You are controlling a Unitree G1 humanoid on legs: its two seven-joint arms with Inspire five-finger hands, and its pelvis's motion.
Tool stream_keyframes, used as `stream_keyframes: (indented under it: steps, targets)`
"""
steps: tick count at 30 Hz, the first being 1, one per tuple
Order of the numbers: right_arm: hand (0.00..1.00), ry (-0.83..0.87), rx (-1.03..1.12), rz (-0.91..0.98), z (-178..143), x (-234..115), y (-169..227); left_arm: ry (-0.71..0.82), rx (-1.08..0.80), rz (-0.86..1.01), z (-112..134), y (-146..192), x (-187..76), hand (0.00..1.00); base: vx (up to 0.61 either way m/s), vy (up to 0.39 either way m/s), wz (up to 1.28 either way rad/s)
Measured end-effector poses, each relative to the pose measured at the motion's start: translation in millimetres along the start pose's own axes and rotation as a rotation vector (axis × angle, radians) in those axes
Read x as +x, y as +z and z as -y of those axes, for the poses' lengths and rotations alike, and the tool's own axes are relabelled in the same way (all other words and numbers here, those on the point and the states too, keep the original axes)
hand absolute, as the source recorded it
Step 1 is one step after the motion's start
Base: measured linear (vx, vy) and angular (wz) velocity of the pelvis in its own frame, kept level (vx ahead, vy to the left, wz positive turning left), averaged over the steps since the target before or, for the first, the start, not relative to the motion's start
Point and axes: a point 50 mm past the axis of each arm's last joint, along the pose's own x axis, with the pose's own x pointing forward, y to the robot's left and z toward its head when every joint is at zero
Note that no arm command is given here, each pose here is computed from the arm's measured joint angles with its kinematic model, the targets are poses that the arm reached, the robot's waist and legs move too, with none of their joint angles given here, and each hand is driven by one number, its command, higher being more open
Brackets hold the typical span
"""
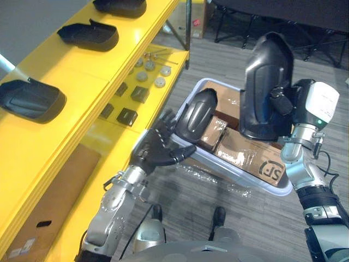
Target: Walk over and take three plastic housings, then place them on the shelf
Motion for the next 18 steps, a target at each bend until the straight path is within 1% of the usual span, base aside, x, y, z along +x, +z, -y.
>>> stream_keyframes:
  steps: [3, 5, 8, 12, 18]
  targets:
    - [0.0, -0.029, 0.033, 0.12, 6, 3, 18, 0.006, -0.053, -0.06, -7, -7, 14, 1.0, -0.02, -0.001, -0.32]
    - [0.0, -0.04, 0.051, 0.184, 8, 2, 26, 0.023, -0.054, -0.058, -11, -5, 20, 1.0, -0.04, -0.002, -0.21]
    - [0.0, -0.043, 0.066, 0.271, 10, 0, 36, 0.024, -0.111, -0.014, -11, 5, 30, 1.0, -0.03, -0.005, -0.15]
    - [0.0, 0.006, 0.096, 0.373, 0, -13, 51, 0.004, -0.223, 0.044, -5, 14, 40, 1.0, 0.0, -0.006, -0.14]
    - [0.0, 0.105, 0.18, 0.442, -15, -28, 72, 0.0, -0.417, 0.054, -1, 9, 44, 1.0, 0.0, -0.001, -0.02]
